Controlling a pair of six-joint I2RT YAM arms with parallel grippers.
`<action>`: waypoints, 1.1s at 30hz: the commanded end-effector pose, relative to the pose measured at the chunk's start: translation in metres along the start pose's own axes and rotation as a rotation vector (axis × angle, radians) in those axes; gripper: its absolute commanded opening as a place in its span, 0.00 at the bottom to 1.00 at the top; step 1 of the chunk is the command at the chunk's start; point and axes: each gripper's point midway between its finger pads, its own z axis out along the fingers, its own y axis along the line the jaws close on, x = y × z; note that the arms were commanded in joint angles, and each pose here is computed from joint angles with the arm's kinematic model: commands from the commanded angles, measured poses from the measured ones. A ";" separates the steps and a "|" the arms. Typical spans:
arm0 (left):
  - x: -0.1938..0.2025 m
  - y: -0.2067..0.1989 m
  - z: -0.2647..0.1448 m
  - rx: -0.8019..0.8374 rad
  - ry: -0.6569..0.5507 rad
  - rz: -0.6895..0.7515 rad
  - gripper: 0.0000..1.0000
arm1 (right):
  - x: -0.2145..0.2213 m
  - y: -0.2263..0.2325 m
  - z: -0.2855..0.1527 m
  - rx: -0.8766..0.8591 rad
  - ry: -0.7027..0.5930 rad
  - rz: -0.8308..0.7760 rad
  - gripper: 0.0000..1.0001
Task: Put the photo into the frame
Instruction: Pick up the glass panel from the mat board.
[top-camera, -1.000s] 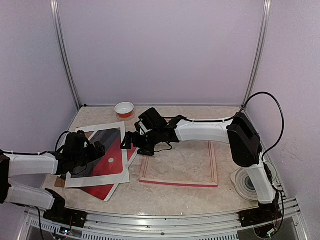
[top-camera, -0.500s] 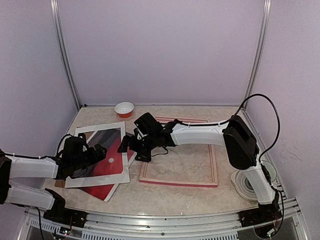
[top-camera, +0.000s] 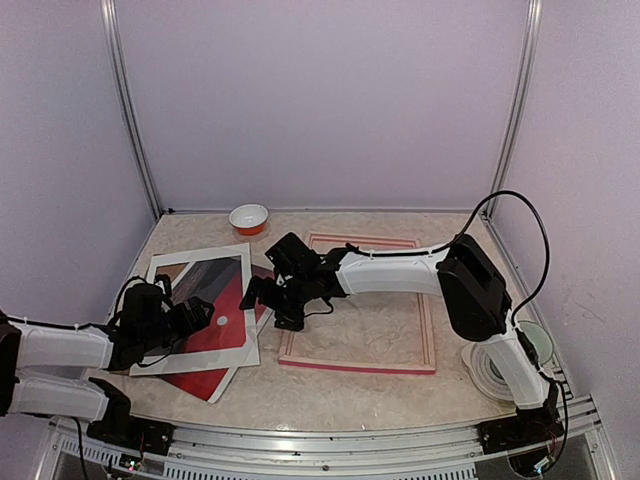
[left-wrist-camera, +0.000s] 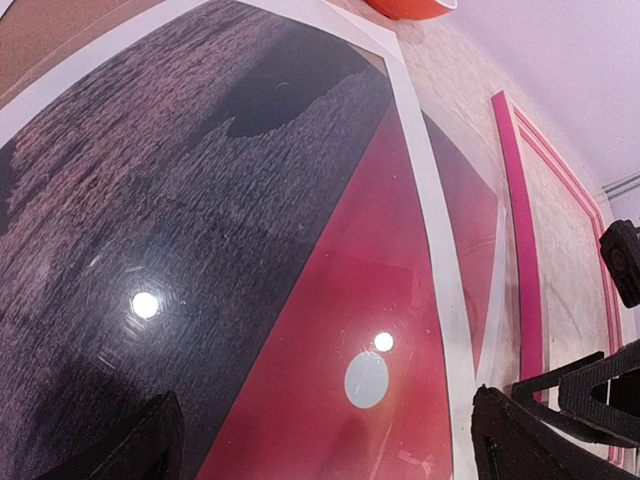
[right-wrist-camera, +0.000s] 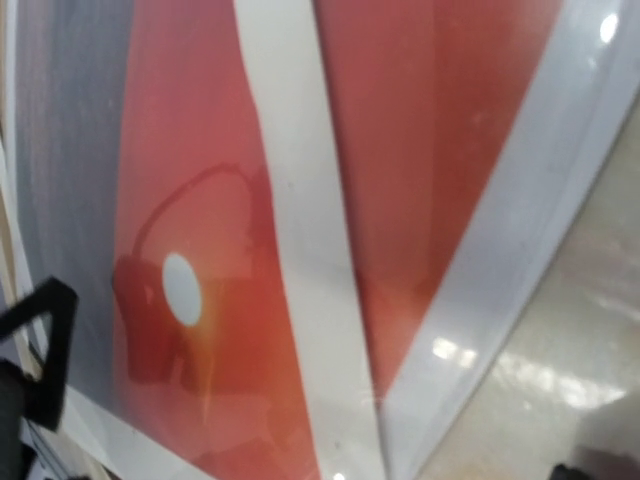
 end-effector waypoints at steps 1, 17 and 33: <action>0.000 -0.007 -0.003 0.055 -0.013 -0.018 0.98 | 0.002 -0.006 0.015 0.024 -0.005 0.040 0.99; 0.011 -0.014 -0.003 0.084 0.009 0.000 0.98 | 0.001 0.005 0.030 -0.050 0.011 0.086 0.99; 0.022 -0.013 -0.001 0.088 0.038 0.009 0.98 | 0.003 0.006 0.023 -0.165 0.008 0.131 0.99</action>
